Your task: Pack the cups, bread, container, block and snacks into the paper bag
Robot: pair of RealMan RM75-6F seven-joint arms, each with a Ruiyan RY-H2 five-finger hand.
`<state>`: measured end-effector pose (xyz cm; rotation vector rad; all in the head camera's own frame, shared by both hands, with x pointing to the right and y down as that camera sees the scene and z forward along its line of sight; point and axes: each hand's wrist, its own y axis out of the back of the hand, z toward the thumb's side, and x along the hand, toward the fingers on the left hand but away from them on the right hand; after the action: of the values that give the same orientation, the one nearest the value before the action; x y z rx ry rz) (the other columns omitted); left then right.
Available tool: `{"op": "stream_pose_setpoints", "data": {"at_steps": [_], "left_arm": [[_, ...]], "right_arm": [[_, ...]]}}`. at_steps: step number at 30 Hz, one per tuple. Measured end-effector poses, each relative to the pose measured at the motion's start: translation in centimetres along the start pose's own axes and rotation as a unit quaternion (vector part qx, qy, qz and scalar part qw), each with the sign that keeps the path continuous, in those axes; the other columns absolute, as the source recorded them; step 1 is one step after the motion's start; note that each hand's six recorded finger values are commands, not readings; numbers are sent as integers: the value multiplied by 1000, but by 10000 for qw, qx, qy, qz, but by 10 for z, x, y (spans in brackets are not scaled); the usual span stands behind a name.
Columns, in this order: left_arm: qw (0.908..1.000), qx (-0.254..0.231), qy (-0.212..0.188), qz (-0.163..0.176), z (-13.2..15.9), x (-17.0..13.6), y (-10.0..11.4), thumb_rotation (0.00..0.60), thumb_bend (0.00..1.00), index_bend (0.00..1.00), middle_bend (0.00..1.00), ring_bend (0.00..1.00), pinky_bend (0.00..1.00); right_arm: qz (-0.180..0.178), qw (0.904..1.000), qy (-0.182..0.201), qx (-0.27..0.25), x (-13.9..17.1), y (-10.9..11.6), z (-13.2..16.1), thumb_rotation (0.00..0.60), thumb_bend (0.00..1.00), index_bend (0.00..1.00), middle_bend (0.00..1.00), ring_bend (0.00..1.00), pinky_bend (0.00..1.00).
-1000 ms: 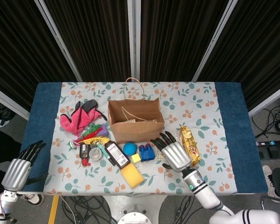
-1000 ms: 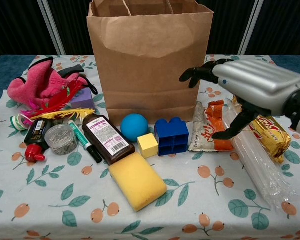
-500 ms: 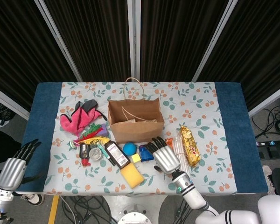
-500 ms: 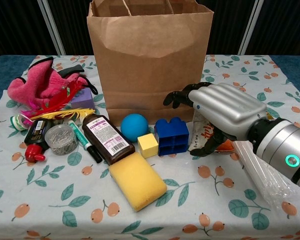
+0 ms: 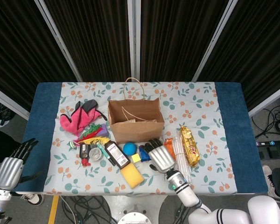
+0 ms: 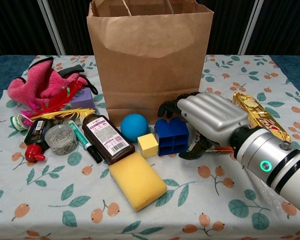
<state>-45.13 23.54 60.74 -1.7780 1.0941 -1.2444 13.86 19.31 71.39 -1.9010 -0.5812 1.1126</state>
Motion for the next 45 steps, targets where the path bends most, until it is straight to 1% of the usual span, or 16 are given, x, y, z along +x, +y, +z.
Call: {"op": "stream_pose_setpoints", "data": {"at_steps": [10, 16, 20, 23, 30, 35, 38, 42, 45], "left_arm": [[10000, -15, 55, -4, -4, -1, 0, 600, 193, 136, 175, 134, 242], [10000, -12, 40, -15, -3, -1, -1, 600, 194, 136, 175, 134, 242], [10000, -12, 41, -22, -3, -1, -1, 600, 193, 136, 175, 134, 242], [10000, -14, 30, -26, -2, -1, -1, 600, 194, 136, 175, 134, 241], [10000, -26, 8, -14, 0, -1, -1, 600, 194, 136, 175, 134, 242], [10000, -21, -8, -32, 1, -2, -1, 600, 194, 136, 175, 134, 242], [10000, -17, -20, -33, 2, -2, -1, 600, 194, 136, 175, 134, 242], [10000, -2, -53, -47, 5, -1, -1, 600, 193, 136, 175, 134, 241], [9999, 12, -84, -59, 7, -1, -2, 600, 194, 136, 175, 134, 242]], "right_arm": [[-4, 10000, -30, 78, -7, -8, 1, 600, 174, 414, 392, 295, 311], [-110, 9999, -15, 123, -7, -6, 1, 600, 220, 552, 491, 400, 424], [-189, 9998, 20, 115, -6, -4, 2, 600, 252, 623, 544, 459, 491], [-240, 9996, 61, 116, -5, -2, 2, 600, 257, 644, 562, 475, 512], [-401, 9991, 128, 56, 1, 9, 4, 600, 256, 646, 563, 476, 514], [-653, 9976, 230, -35, 12, 29, 7, 600, 258, 646, 562, 476, 514], [-886, 9955, 325, -132, 21, 49, 10, 600, 260, 646, 562, 476, 514], [-1277, 9900, 494, -343, 36, 86, 17, 600, 260, 646, 561, 476, 514], [-1595, 9833, 627, -614, 50, 120, 24, 600, 260, 646, 561, 476, 515]]}}
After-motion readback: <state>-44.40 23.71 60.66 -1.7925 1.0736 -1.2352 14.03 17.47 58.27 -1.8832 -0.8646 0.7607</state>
